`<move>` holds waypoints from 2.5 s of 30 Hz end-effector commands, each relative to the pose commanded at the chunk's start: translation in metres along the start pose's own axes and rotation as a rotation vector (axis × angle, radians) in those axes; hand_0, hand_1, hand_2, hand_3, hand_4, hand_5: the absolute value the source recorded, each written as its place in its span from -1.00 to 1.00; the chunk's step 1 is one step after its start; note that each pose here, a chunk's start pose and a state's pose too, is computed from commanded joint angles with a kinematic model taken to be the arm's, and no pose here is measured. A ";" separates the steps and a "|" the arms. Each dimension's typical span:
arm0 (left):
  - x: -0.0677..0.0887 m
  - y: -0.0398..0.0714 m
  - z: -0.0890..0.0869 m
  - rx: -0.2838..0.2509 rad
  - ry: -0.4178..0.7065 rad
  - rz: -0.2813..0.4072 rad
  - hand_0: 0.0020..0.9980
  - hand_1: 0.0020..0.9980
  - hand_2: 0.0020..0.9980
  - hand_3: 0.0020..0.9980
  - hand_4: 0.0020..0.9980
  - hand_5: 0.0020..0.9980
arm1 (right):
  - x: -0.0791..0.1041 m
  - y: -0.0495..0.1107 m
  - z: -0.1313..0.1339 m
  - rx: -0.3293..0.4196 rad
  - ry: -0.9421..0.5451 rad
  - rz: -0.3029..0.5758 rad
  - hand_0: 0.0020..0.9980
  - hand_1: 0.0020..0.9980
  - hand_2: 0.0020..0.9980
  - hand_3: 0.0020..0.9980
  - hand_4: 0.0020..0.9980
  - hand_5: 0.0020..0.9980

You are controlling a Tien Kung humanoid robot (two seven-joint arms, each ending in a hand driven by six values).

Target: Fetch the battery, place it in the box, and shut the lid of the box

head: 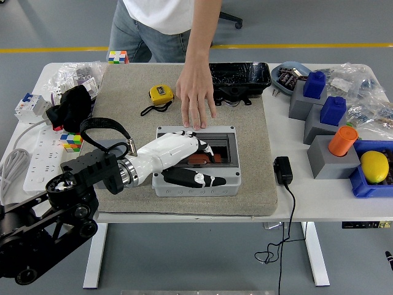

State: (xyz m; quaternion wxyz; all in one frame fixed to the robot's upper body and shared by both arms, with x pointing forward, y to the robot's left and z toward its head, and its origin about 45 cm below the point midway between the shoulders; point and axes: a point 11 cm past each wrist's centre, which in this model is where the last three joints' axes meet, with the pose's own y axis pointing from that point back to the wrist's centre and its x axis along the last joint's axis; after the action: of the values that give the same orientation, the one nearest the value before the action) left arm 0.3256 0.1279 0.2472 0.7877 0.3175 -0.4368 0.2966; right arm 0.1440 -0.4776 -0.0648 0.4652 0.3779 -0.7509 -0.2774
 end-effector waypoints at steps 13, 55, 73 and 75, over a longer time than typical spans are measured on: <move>0.076 0.017 -0.037 -0.192 0.475 0.443 0.73 0.78 0.69 0.62 1.00 1.00 | -0.005 0.001 0.002 -0.004 -0.010 -0.007 0.75 0.76 0.67 0.76 1.00 1.00; 0.053 0.121 -0.221 0.449 0.699 0.660 0.77 0.80 0.71 0.72 1.00 1.00 | -0.013 0.003 0.010 -0.023 -0.009 -0.018 0.75 0.76 0.67 0.76 1.00 1.00; 0.047 0.126 -0.219 0.426 0.716 0.714 0.65 0.66 0.59 0.58 1.00 1.00 | -0.024 0.005 0.004 -0.026 0.021 -0.036 0.76 0.76 0.67 0.75 1.00 1.00; 0.048 0.127 -0.220 0.410 0.732 0.727 0.65 0.66 0.59 0.58 1.00 1.00 | -0.027 0.006 0.006 -0.015 0.012 -0.043 0.76 0.76 0.67 0.75 1.00 1.00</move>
State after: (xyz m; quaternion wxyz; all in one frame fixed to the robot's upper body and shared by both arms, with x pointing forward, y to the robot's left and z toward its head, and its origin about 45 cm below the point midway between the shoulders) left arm 0.3618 0.3828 0.2280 0.6571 0.1691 -0.1493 0.7192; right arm 0.1444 -0.4520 -0.0760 0.4666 0.3921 -0.7375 -0.2908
